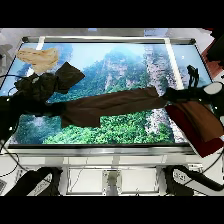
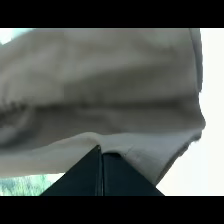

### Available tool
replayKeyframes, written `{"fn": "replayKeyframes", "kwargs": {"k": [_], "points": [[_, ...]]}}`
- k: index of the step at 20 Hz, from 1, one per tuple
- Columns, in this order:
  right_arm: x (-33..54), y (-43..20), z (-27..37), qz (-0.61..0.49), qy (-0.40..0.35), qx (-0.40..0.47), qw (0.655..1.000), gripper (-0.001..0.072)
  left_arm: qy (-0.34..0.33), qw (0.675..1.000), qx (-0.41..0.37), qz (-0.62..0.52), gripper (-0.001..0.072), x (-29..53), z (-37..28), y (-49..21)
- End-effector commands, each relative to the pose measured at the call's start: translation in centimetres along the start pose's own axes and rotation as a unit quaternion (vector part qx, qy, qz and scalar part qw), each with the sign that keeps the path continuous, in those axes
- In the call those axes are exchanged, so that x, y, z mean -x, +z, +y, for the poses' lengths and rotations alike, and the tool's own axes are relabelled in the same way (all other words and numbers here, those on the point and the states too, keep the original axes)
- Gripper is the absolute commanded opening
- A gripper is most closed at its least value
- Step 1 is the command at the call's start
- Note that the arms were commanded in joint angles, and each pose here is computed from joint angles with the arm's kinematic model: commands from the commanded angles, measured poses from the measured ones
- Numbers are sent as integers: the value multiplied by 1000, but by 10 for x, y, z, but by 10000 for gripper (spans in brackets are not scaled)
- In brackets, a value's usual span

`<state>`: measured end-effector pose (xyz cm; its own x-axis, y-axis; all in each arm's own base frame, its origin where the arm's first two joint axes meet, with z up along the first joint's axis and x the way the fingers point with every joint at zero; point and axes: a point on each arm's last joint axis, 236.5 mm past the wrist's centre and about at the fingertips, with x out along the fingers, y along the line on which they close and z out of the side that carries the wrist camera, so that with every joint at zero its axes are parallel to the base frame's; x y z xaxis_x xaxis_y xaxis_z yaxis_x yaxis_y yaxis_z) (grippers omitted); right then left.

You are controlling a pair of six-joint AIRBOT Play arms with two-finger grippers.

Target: Fold the shirts.

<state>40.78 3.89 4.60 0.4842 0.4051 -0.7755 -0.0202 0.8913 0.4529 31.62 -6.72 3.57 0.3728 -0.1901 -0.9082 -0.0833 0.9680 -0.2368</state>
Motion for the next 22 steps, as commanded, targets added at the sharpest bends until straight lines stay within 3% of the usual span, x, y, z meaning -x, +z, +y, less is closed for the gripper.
{"fn": "replayKeyframes", "kwargs": {"k": [1, 7, 13, 18, 19, 20, 21, 22], "points": [[-34, 38, 13, -13, 7, 20, 1000, 21, -24, 1000, -6, -10, 11, -32, -8, 35], [-107, 67, -19, -9, -30, -22, 999, 21, 25, 1000, 12, -5, 11, -95, 15, 78], [-145, 57, -51, 4, -49, -46, 998, 21, 59, 997, 30, 30, 11, -141, 37, 70], [-156, 51, -55, 11, -50, -52, 997, 24, 44, 997, 55, 7, 17, -152, 31, 81], [-156, 50, -53, 13, -46, -55, 997, 52, 37, 998, 59, 0, 189, -151, 28, 86], [-155, 52, -50, 10, -38, -64, 997, 198, 32, 998, 62, -7, 453, -148, 24, 92], [-151, 55, -47, 4, -30, -73, 997, 387, 24, 997, 65, -15, 606, -143, 18, 101], [-143, 61, -44, -5, -23, -79, 997, 418, 15, 997, 68, -23, 607, -135, 12, 110]]}}
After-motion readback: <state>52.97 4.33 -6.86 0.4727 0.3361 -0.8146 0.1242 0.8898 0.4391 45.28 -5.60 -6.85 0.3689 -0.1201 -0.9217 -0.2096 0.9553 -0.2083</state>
